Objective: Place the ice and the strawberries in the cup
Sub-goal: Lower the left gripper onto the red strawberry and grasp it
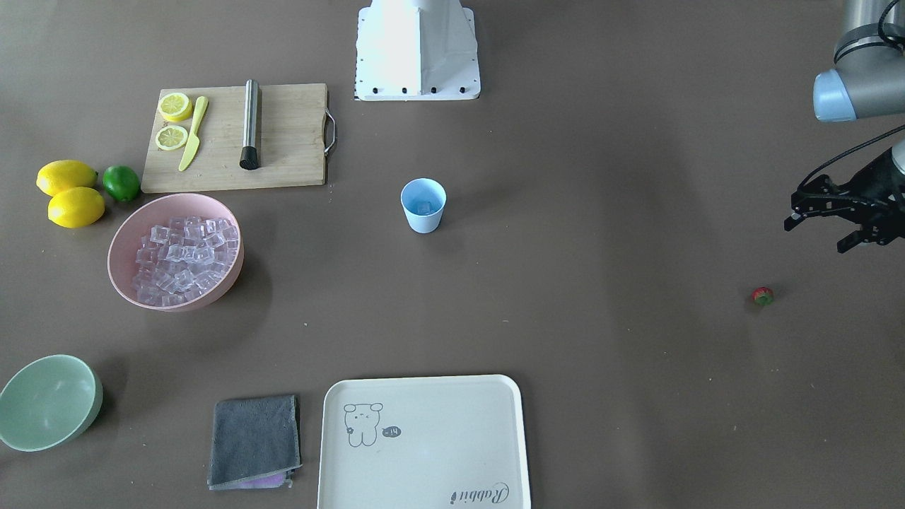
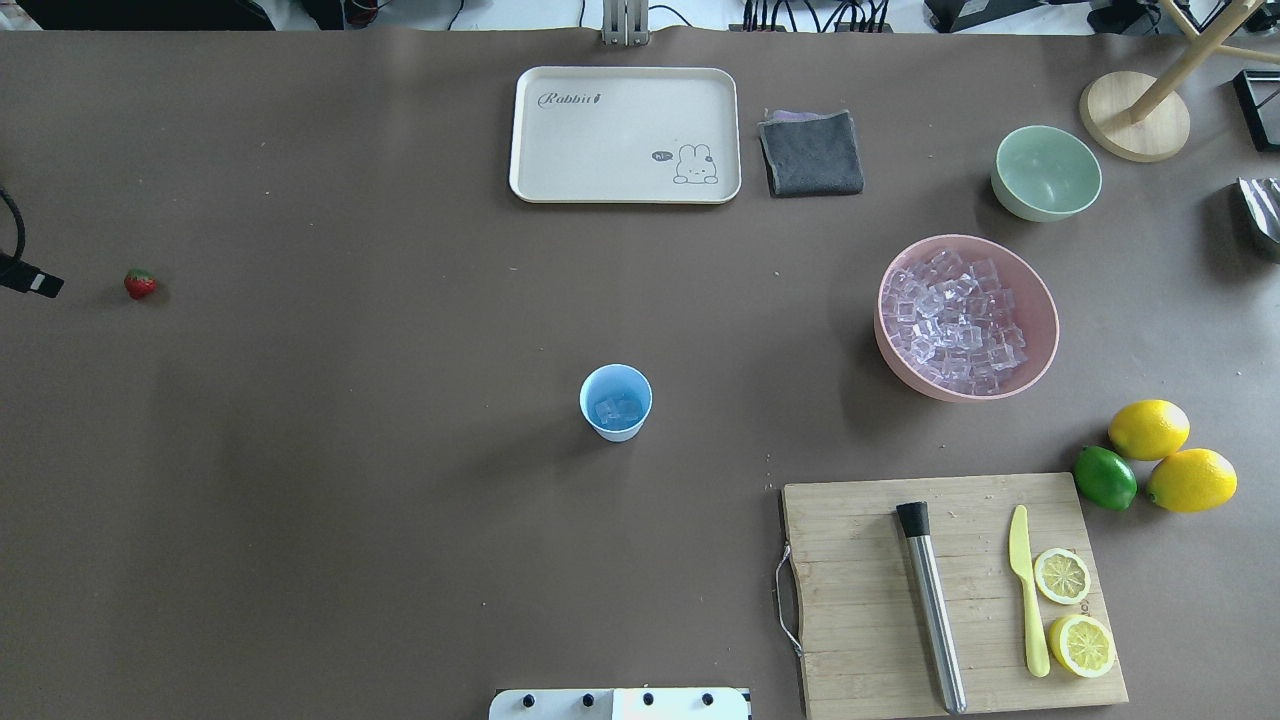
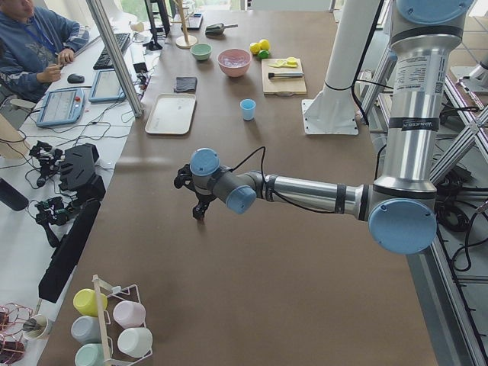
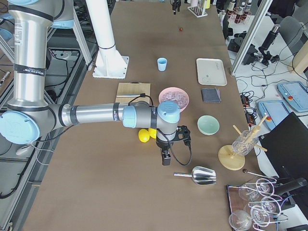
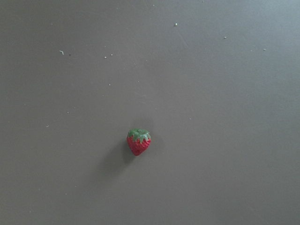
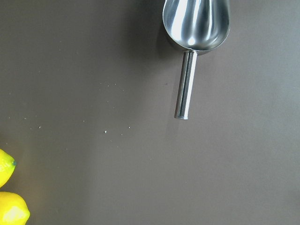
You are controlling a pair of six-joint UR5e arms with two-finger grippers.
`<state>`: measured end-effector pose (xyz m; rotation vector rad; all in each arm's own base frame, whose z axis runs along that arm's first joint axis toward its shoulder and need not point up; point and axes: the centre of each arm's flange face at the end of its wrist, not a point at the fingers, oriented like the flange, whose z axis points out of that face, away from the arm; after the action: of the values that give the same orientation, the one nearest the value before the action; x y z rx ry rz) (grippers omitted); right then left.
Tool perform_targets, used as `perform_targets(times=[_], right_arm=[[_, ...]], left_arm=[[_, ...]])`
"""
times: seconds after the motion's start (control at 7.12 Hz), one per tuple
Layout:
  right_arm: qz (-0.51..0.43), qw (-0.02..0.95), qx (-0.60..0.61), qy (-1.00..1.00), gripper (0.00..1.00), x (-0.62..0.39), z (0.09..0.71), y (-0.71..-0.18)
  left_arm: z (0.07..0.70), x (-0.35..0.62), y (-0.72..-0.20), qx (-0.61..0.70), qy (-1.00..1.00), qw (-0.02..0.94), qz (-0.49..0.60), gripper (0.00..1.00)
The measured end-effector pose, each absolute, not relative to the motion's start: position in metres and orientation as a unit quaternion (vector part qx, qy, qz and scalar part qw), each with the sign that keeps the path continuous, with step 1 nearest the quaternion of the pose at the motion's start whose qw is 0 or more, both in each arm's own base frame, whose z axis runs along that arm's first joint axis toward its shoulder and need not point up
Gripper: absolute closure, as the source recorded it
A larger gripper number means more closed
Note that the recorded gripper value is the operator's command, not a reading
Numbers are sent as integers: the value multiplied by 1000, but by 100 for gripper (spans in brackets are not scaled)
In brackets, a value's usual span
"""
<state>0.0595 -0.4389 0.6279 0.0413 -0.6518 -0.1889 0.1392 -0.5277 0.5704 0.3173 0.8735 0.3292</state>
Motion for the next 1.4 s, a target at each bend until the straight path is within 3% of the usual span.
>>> perform_targets(times=[0.28, 0.84, 1.4], right_arm=[[-92, 942, 20, -322, 0, 59, 629, -438], [-90, 942, 19, -322, 0, 60, 631, -438], [-89, 942, 18, -322, 0, 60, 632, -438]], left_arm=[[575, 177, -557, 147, 403, 892, 144, 2], [587, 228, -567, 144, 367, 905, 160, 3], [611, 229, -566, 150, 367, 903, 163, 15]])
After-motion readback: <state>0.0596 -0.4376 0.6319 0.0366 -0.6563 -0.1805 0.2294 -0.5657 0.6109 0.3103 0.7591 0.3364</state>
